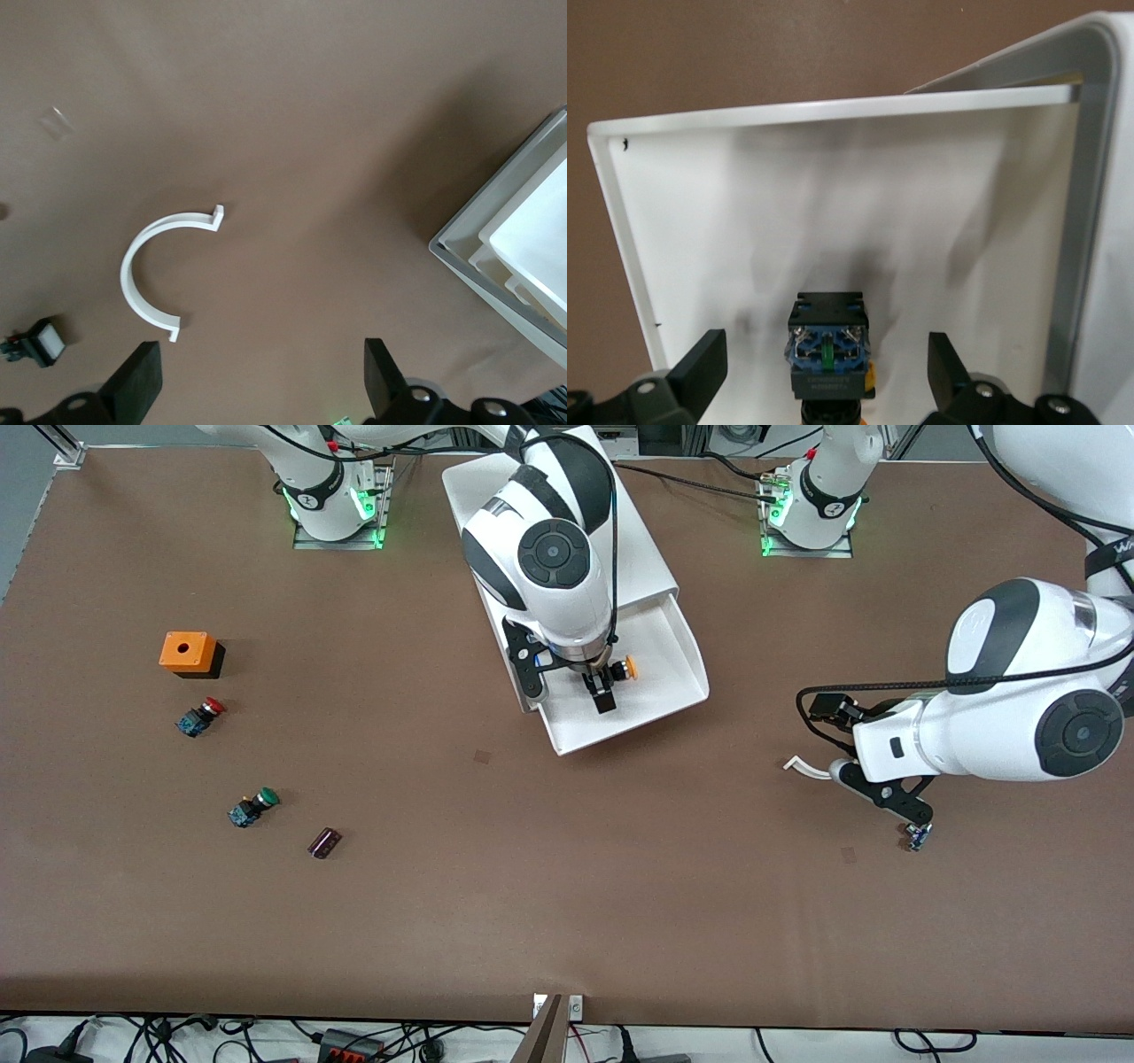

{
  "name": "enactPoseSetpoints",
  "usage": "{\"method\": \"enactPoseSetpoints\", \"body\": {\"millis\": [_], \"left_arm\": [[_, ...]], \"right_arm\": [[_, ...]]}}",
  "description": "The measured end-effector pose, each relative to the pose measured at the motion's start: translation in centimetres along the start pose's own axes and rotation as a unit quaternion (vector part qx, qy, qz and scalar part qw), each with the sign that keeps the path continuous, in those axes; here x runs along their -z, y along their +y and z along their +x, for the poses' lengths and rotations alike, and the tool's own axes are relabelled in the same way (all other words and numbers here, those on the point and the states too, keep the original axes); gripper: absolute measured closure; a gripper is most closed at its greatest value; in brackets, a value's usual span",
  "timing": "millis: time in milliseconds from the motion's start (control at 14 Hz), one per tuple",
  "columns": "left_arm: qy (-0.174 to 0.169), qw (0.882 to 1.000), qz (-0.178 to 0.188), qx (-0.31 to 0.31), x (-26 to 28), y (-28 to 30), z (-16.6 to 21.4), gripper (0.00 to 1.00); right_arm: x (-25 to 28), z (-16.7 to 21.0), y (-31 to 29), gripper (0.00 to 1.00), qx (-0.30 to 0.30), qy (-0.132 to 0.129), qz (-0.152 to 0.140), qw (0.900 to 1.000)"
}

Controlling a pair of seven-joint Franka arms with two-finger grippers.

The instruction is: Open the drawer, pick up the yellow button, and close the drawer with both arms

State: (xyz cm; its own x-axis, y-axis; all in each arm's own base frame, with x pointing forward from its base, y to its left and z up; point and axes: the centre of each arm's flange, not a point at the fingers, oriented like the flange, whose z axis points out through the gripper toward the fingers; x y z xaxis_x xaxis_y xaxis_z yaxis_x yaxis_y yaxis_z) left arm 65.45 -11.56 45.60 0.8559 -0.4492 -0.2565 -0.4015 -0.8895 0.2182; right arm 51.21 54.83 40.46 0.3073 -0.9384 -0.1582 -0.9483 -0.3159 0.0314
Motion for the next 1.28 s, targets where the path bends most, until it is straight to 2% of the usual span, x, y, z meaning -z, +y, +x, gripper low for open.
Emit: {"method": "enactPoseSetpoints", "body": {"millis": [356,570,783,1282], "left_arm": [[0.012,1.000,0.022,0.010,1.0,-1.4,-0.1,0.00],[0.036,0.998,0.039,0.034,1.6,-1.7,0.3,0.00],[0.042,0.996,0.039,0.068,1.7,-1.8,0.5,0.00],[0.043,0.995,0.038,0.079,1.6,-2.0,0.5,0.00]], "right_arm": [[0.1,0.4,-0.6,0.00,-0.007,-0.005,0.013,1.000],[0.3,0.7,-0.8,0.00,-0.010,-0.007,0.018,1.000],[0.5,0.4,-1.0,0.00,-0.016,-0.025,0.022,0.999],[-0.4,0.2,-0.8,0.00,-0.024,-0.039,0.004,0.999]]}}
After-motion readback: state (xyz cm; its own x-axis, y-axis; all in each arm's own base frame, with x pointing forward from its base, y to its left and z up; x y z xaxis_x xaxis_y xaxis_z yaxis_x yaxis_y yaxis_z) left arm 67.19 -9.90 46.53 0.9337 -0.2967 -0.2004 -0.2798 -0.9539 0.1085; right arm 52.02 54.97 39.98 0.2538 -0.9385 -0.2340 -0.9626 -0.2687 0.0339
